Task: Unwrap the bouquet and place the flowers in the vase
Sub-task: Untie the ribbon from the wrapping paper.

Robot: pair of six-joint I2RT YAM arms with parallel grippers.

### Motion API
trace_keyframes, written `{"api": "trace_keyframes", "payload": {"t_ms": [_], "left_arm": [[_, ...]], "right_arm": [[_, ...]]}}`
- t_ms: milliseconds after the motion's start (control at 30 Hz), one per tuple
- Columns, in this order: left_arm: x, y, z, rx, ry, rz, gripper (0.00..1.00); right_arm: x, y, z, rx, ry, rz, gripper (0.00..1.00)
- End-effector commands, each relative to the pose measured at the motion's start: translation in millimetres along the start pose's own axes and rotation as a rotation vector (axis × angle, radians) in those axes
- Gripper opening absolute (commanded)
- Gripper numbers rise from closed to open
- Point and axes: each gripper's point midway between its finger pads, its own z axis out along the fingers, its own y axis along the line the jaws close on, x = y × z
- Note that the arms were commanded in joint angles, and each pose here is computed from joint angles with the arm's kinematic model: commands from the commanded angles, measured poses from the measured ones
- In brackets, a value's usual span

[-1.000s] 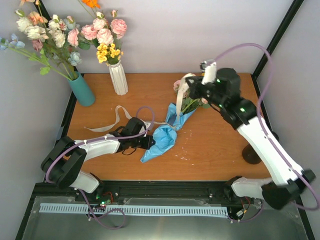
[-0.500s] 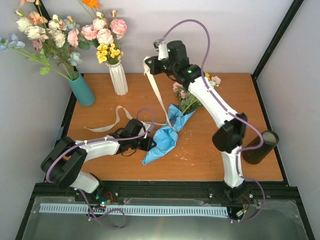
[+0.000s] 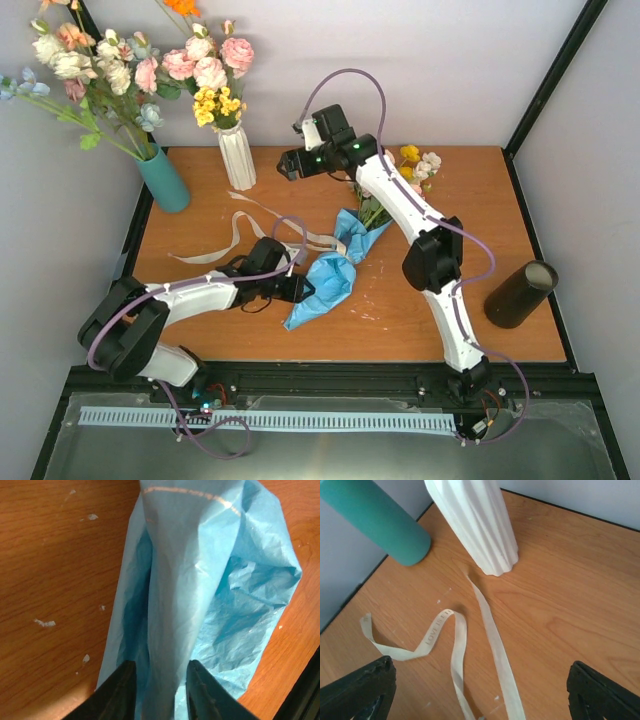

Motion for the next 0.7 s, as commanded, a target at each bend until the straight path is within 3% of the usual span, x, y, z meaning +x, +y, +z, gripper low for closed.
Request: {"api": "trace_keyframes", "payload": {"t_ms": [0,100,167,400,500,667], "left_arm": [[-24,-17,-16,-0.002,-0.044,0.021,0.37],[-29,-17,-25,-0.039,-0.049,0.011,0.57],[-36,-17,-34,-0.072,-0.06,0.006,0.62],[-41,-27,-54,-0.246,-0.015,0.056,0.65],[-45,-48,-50,-0.214,-0.007,0.069,0.65],[-44,-83,-19,-0.127,0.025,0.092,0.65]], "right_arm": [[-21,10,-68,0.081,-0.042,-0.078,0.97],[-13,-2,-99,0.134,-0.03,-0.057,1.0],[2,-14,-116,0.183,-0.011,-0.029,1.0],[65,-56,-181,0.403,-0.061,0.094,1.0],[105,-75,-205,0.482,-0.105,0.191,0.99],[173,-96,-215,0.448,-0.142,0.376,0.95]]}}
